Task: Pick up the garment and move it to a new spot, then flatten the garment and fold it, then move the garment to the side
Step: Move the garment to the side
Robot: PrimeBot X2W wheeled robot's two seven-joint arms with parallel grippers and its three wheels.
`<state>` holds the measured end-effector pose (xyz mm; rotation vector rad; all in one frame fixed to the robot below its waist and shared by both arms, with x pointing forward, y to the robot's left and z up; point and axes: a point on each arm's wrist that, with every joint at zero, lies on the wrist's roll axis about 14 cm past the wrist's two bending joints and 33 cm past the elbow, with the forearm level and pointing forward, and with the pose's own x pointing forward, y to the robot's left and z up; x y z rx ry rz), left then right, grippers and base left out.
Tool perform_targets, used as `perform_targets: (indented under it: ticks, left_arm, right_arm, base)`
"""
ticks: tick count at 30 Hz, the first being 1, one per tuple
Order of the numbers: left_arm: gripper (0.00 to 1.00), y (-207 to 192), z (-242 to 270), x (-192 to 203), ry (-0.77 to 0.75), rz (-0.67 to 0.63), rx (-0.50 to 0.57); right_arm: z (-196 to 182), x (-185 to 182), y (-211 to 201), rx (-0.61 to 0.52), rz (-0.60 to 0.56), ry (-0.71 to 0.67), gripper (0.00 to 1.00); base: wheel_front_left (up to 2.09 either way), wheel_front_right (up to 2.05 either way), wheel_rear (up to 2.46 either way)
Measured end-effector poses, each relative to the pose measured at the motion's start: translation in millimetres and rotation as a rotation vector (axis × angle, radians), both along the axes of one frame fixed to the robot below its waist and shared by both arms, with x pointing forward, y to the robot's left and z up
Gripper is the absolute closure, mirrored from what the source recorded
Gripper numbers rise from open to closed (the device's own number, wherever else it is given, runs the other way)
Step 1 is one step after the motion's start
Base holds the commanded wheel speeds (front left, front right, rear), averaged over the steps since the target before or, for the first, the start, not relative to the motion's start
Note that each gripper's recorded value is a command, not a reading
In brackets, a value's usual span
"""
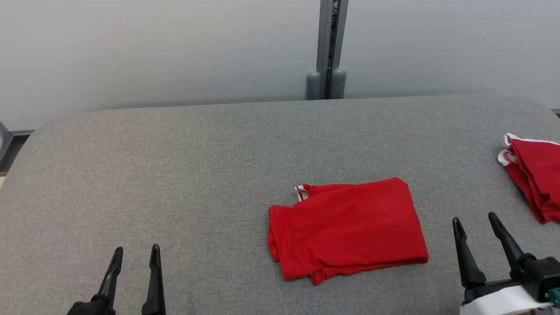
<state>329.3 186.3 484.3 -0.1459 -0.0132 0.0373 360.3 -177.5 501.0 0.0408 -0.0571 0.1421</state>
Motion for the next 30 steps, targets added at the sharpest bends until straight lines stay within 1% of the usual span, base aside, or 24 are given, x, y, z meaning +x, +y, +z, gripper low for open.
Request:
perform_targets:
  ticks: [5,7,9,11,15,19,20,21,23,24,25,26,27,28,30]
  left_arm:
    - [0.00,-4,0,6,0.000,-0.012,-0.001]
    - [0.00,-6,0,12,-0.002,-0.020,-0.002]
    - [0.00,-10,-1,17,0.003,-0.030,-0.004]
    - [0.00,-13,-3,24,0.006,-0.039,-0.006]
    - [0.00,-15,-7,35,0.018,-0.043,-0.008]
    - [0.00,-14,-18,38,0.052,-0.030,-0.013]
    - [0.00,-14,-18,38,0.052,-0.030,-0.013]
    - [0.00,-14,-21,40,0.061,-0.025,-0.016]
    - [0.00,-13,-23,40,0.067,-0.021,-0.017]
    - [0.00,-11,-25,40,0.074,-0.015,-0.018]
    - [0.00,-10,-28,41,0.082,-0.008,-0.017]
    - [0.00,-9,-28,42,0.083,-0.005,-0.016]
    - [0.00,-9,-28,43,0.083,-0.002,-0.015]
    - [0.00,-8,-29,43,0.085,0.000,-0.015]
    - [0.00,-7,-30,45,0.088,0.007,-0.014]
  right_arm:
    - [6,6,-5,0.019,-0.018,-0.017,0.00]
    - [0,12,-7,0.035,-0.025,0.003,0.00]
    - [-19,18,-8,0.067,-0.027,0.066,0.00]
    - [-39,29,-4,0.114,-0.016,0.171,0.00]
    - [-66,53,22,0.183,0.079,0.375,0.00]
    - [-97,61,36,0.186,0.147,0.561,0.00]
    - [-97,61,36,0.186,0.147,0.561,0.00]
    - [-109,65,36,0.191,0.151,0.622,0.00]
    - [-113,68,37,0.184,0.158,0.644,0.00]
    - [-115,71,40,0.196,0.167,0.659,0.00]
    - [-119,76,50,0.240,0.187,0.695,0.00]
    - [-121,78,54,0.248,0.198,0.709,0.24]
    - [-122,79,57,0.256,0.209,0.723,0.69]
    - [-122,81,59,0.265,0.216,0.728,1.00]
    - [-120,84,58,0.311,0.211,0.728,1.00]
  base:
    - [0.00,0.00,0.00]
    - [0.00,0.00,0.00]
    - [0.00,0.00,0.00]
    - [0.00,0.00,0.00]
    - [0.00,0.00,0.00]
    - [0.00,0.00,0.00]
    - [0.00,0.00,0.00]
    - [0.00,0.00,0.00]
    - [0.00,0.00,0.00]
    - [0.00,0.00,0.00]
    - [0.00,0.00,0.00]
    - [0.00,0.00,0.00]
    - [0.00,0.00,0.00]
    - [0.00,0.00,0.00]
    - [0.00,0.00,0.00]
